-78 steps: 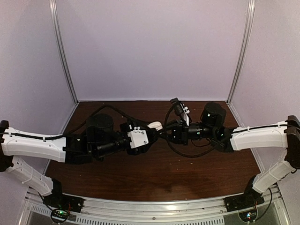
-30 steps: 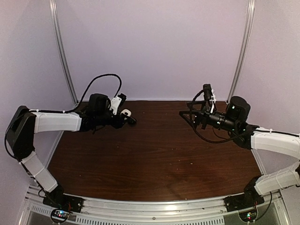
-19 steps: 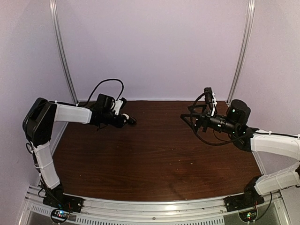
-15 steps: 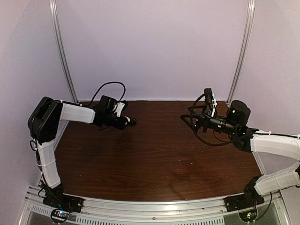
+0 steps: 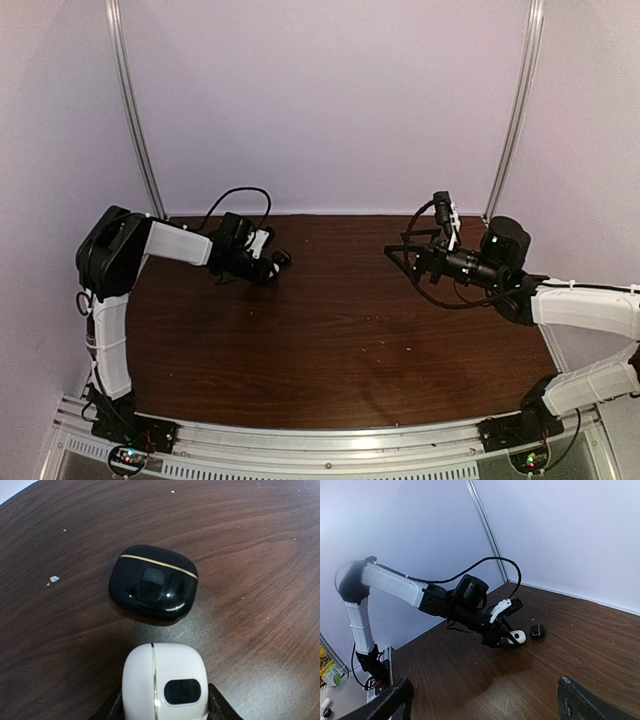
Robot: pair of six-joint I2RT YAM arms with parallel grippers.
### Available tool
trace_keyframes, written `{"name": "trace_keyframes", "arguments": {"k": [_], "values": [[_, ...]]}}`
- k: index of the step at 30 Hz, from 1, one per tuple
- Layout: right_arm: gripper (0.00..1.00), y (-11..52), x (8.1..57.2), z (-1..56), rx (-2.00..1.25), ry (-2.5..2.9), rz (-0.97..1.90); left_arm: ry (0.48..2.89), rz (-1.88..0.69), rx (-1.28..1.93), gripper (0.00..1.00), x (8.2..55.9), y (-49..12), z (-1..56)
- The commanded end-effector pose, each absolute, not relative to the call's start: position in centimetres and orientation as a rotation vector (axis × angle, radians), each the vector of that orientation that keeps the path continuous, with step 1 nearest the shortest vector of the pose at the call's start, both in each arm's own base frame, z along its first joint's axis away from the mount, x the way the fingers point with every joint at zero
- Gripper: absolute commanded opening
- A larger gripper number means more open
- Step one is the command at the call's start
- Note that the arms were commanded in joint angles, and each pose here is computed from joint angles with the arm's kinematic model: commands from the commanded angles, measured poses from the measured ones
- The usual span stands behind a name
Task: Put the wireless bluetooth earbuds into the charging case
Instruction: Place the charging case with the earbuds at the center of the board, then reset both arms
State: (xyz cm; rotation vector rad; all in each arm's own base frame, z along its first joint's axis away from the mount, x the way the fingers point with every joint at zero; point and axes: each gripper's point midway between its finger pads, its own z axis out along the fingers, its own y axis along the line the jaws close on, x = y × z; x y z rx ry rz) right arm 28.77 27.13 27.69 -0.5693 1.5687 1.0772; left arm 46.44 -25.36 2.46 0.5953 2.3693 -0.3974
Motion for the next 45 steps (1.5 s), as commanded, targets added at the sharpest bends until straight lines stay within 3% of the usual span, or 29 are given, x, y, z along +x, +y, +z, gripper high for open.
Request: {"name": "trace_keyframes", "arguments": {"k": [1, 9, 16, 24, 27, 31, 34, 39, 45], "values": [[1.00, 26.6, 30.2, 27.6, -0.488, 1.601, 1.062, 2.362, -0.411, 0.575, 0.37, 47.3, -25.4, 2.6], [1.00, 26.1, 31.4, 27.3, -0.416, 1.638, 1.044, 2.353, -0.420, 0.586, 0.62, 46.5, -25.2, 4.3], [1.00, 26.2, 32.9, 26.3, -0.414, 1.695, 1.055, 2.297, -0.393, 0.590, 0.74, 46.5, -24.8, 7.9], [1.00, 25.6, 34.3, 26.2, -0.396, 1.705, 1.027, 2.158, -0.397, 0.605, 0.82, 46.8, -25.0, 15.4], [1.00, 25.3, 35.2, 26.4, -0.387, 1.708, 1.007, 2.010, -0.402, 0.585, 0.97, 46.0, -24.5, 21.0], [1.00, 24.3, 36.4, 27.2, -0.345, 1.693, 0.956, 1.779, -0.378, 0.483, 0.98, 43.3, -22.1, 29.0], [1.00, 23.0, 37.3, 27.3, -0.291, 1.694, 0.901, 1.682, -0.405, 0.429, 0.98, 40.8, -20.8, 31.7], [1.00, 20.9, 38.1, 27.3, -0.221, 1.686, 0.817, 1.617, -0.466, 0.311, 0.98, 37.5, -18.7, 32.7], [1.00, 17.7, 38.1, 25.4, -0.100, 1.696, 0.703, 1.631, -0.530, 0.183, 0.98, 34.9, -16.8, 29.2]]}}
